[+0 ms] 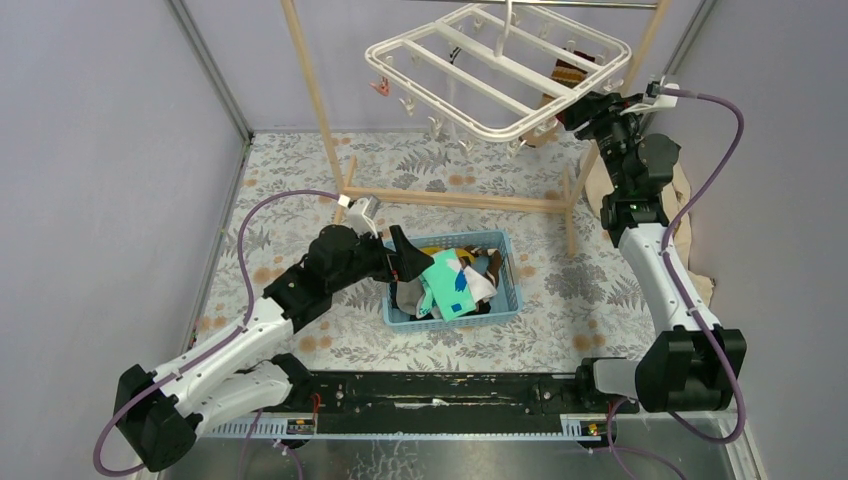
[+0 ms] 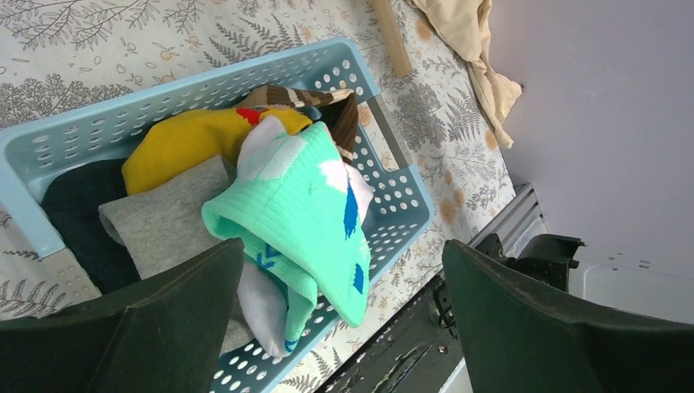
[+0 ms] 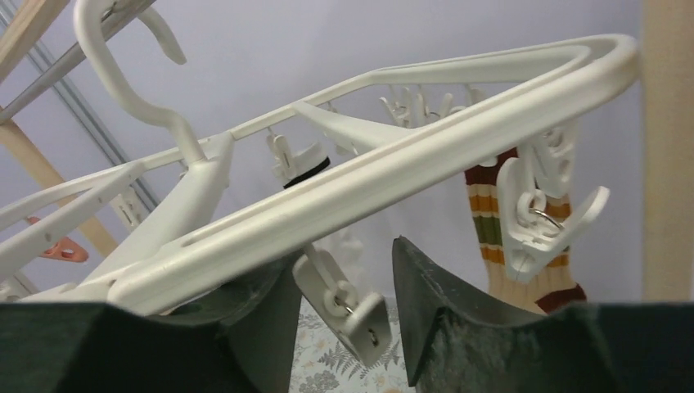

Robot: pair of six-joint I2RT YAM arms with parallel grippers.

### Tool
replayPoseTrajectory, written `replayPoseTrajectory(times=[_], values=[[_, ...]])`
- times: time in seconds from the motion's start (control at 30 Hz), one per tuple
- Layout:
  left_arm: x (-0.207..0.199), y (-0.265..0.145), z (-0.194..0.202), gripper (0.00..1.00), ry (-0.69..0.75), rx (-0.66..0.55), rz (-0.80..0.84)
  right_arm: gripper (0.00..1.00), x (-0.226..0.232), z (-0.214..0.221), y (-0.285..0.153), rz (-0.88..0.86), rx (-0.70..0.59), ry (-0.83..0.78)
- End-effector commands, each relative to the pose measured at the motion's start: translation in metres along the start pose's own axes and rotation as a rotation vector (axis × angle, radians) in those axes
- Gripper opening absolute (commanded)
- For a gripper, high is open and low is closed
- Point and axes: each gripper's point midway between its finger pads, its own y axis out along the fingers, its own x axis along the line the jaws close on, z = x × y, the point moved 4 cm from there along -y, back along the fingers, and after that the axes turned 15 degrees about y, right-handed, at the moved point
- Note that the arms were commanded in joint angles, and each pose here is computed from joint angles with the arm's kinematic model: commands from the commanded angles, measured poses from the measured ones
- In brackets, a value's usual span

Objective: Remove the socks clipped to the hanger
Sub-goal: Remove the sock from the hanger.

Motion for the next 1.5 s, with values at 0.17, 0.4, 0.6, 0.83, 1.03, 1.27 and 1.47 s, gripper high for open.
replayPoseTrajectory(times=[0.17,0.4,0.6,0.83,1.03,1.27,1.47], values=[[-0.004,-0.006,-0.005,0.99,0.013,-0.028,-0.002,0.3,0.044,-0.028,0.003,-0.179,-0.042,-0.006],[-0.004,-0.005,-0.002,0.99,0.018,-0.021,-0.002,0.24,0.057,-0.028,-0.008,-0.203,-0.008,-0.008],[-0.005,-0.005,-0.001,0.99,0.019,-0.019,0.0,0.24,0.074,-0.016,-0.011,-0.242,0.056,-0.03],[-0.005,-0.008,-0.002,0.99,0.021,-0.026,0.002,0.24,0.107,0.012,-0.008,-0.273,0.148,-0.135],[-0.005,-0.008,-0.001,0.99,0.02,-0.025,0.001,0.24,0.128,0.03,-0.006,-0.266,0.191,-0.18],[-0.005,-0.008,0.001,0.99,0.019,-0.022,0.001,0.23,0.146,0.045,-0.009,-0.264,0.205,-0.211],[-0.004,-0.007,0.004,0.99,0.016,-0.022,0.002,0.23,0.166,0.057,-0.008,-0.276,0.219,-0.245]])
